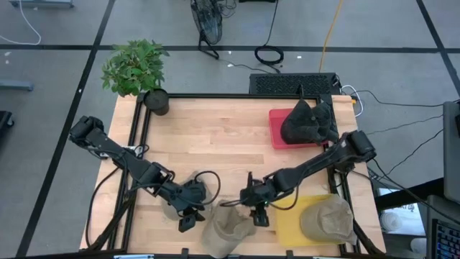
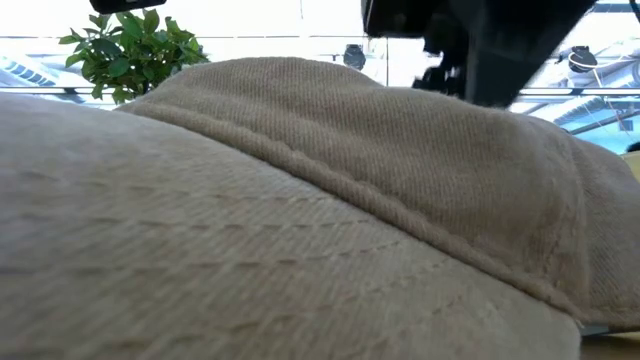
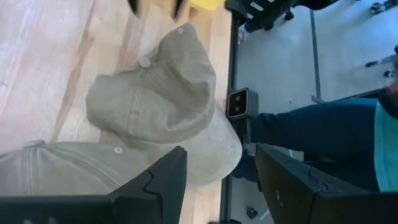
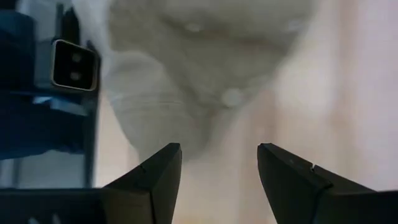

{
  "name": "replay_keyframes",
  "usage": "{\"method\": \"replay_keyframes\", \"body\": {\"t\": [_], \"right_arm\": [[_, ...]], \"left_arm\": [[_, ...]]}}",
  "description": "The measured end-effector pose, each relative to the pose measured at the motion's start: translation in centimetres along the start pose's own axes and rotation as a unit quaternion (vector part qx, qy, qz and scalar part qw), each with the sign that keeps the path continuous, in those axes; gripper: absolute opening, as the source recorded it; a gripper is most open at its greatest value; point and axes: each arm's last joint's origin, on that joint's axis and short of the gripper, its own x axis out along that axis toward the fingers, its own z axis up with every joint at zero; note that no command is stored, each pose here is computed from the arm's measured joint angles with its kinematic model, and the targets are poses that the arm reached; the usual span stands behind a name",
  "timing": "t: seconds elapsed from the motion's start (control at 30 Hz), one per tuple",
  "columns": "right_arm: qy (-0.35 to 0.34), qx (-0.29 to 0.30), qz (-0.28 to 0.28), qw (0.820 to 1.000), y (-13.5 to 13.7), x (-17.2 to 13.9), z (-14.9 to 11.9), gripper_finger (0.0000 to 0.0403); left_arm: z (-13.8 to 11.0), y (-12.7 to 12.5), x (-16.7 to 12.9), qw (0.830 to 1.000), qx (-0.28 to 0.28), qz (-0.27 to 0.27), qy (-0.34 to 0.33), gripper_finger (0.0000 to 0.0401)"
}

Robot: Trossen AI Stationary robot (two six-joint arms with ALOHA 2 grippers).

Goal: Pick & Place hat
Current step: Put the bottom brown cap into the yellow bin

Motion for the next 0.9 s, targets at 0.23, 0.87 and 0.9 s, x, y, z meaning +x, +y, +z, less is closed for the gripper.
{"method": "replay_keyframes", "body": {"t": [0.23,0.87,0.9], "right_arm": [[-0.044,-0.003,0.061,0.997,1.5,1.1,0.6,0.0196],[-0.058,-0.039,0.069,0.995,1.9,1.0,0.8,0.0196],[-0.058,-0.036,0.070,0.995,2.0,1.0,0.7,0.0196]], "left_arm": [[0.6,0.5,0.0,1.000,-0.011,0.014,-0.015,0.0188],[1.3,1.6,-0.1,0.999,-0.011,0.030,-0.013,0.0188],[1.3,1.6,-0.1,0.999,-0.011,0.030,-0.013,0.0188]]}}
